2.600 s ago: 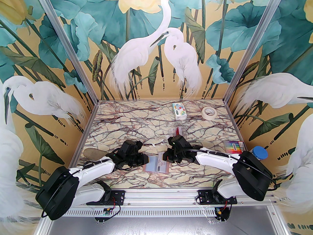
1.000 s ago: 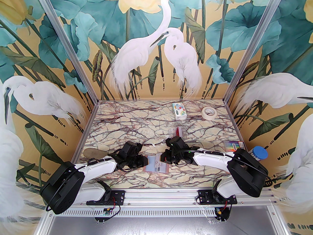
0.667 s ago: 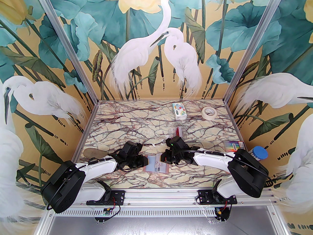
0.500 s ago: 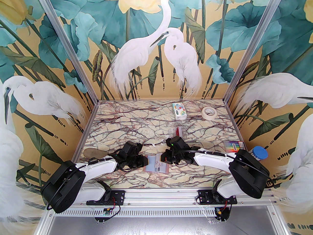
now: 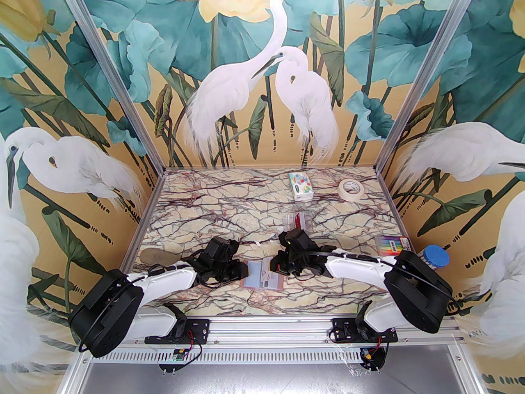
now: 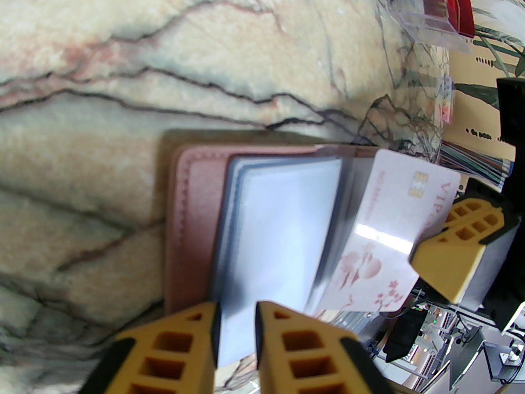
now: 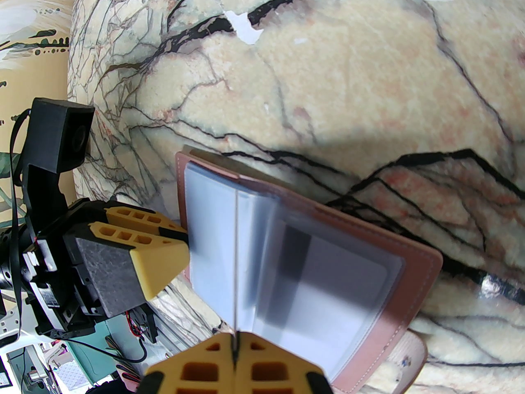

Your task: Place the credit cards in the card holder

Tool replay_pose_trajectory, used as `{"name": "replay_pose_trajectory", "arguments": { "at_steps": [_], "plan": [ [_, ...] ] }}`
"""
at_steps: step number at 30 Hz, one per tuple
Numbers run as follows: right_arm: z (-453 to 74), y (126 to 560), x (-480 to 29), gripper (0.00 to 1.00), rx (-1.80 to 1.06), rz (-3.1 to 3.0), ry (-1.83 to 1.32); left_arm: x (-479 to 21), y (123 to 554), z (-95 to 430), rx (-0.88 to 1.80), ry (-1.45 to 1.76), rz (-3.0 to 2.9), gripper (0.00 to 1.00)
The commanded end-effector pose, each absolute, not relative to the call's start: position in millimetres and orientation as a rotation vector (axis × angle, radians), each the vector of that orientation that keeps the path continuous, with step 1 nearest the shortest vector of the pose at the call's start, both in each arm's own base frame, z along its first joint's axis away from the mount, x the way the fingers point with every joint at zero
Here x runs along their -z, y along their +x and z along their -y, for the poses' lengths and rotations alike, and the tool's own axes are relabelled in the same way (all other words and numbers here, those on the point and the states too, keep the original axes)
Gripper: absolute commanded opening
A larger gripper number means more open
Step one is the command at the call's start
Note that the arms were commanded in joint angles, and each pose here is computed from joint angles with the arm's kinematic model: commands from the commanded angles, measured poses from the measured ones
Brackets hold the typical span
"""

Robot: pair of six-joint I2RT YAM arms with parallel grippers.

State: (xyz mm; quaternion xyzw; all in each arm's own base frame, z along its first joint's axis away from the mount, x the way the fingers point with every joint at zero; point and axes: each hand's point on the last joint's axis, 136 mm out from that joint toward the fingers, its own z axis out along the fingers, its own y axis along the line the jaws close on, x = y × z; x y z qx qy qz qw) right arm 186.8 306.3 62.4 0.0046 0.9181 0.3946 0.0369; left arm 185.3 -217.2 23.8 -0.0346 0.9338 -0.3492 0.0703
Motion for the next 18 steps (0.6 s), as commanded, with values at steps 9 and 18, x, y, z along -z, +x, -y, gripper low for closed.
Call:
{"name": "replay_pose_trajectory", "arguments": {
  "at_steps": [9,18],
  "plan": [
    [-305.8,187.2,-52.9,0.0,-1.185,-2.825,0.008,-14.4,186.1,210.5,0.994,-0.115,-2.828,0.21],
    [-307.0,187.3,-48.1,0.0,-1.189,-2.832,0.015,-13.4,185.7,210.7,0.994,-0.114,-2.832,0.21]
  ]
}}
